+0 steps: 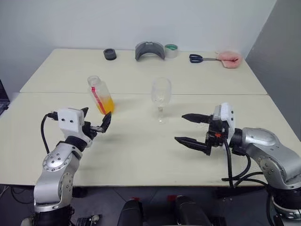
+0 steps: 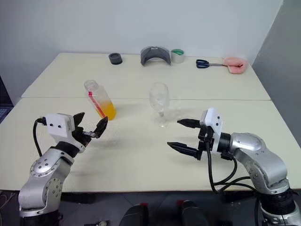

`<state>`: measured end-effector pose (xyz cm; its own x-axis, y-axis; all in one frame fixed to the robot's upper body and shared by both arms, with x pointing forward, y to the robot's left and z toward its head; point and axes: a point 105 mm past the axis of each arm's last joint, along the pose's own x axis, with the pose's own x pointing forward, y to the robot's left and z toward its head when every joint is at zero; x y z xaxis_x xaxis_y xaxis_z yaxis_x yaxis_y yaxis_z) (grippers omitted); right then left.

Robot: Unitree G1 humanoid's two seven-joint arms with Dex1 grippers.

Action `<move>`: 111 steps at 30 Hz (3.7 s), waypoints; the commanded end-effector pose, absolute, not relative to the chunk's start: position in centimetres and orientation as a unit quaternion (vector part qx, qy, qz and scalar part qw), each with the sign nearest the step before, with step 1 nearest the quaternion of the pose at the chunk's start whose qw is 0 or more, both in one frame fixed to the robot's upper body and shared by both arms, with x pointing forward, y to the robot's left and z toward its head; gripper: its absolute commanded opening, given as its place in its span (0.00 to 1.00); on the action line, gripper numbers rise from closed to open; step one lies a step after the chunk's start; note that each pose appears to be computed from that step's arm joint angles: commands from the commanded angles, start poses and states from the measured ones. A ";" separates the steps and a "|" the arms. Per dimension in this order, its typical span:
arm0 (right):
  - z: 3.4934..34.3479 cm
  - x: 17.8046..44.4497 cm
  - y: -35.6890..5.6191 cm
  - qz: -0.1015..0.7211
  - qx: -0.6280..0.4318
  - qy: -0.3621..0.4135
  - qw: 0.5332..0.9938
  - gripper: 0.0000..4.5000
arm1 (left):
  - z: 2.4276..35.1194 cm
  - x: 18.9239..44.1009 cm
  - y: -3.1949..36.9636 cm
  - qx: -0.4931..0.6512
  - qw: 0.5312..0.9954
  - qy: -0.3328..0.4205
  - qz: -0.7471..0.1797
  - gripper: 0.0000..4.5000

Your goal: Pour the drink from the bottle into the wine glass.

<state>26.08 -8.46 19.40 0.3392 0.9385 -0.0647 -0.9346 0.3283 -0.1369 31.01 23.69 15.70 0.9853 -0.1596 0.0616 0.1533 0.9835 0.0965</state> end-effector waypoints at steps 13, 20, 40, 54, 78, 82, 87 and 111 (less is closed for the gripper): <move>23.9 24.4 -6.5 0.601 -0.054 -0.083 0.793 0.99 | 18.7 33.7 25.8 0.091 0.991 -0.068 -0.070 1.00; 24.0 24.1 -6.6 0.600 -0.049 -0.079 0.795 0.99 | 19.3 34.9 26.4 0.095 0.990 -0.074 -0.072 1.00; 25.1 24.3 -6.6 0.576 -0.051 -0.086 0.811 0.99 | 18.6 42.1 24.8 0.098 0.983 -0.078 -0.133 1.00; 25.1 24.5 -7.0 0.564 -0.047 -0.088 0.819 1.00 | 18.0 43.2 25.1 0.103 0.982 -0.083 -0.135 0.52; 24.6 27.1 -13.2 0.405 -0.049 -0.172 0.897 1.00 | 28.5 44.6 16.0 0.354 0.880 -0.189 -0.253 0.37; 23.3 26.1 -14.4 0.396 -0.052 -0.163 0.902 1.00 | 29.3 44.5 14.3 0.413 0.843 -0.198 -0.280 0.37; 22.1 25.5 -14.0 0.401 -0.057 -0.161 0.900 1.00 | 30.5 44.4 12.6 0.472 0.805 -0.211 -0.292 0.37; 21.2 25.5 -12.6 0.400 -0.054 -0.162 0.900 1.00 | 30.9 43.8 8.3 0.624 0.673 -0.255 -0.304 0.37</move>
<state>26.17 -13.06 20.00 0.6551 0.7264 0.2079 -0.7011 0.6870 -0.1911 44.39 8.93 27.75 0.7021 -0.7033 -0.1119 0.1932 0.0369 0.9805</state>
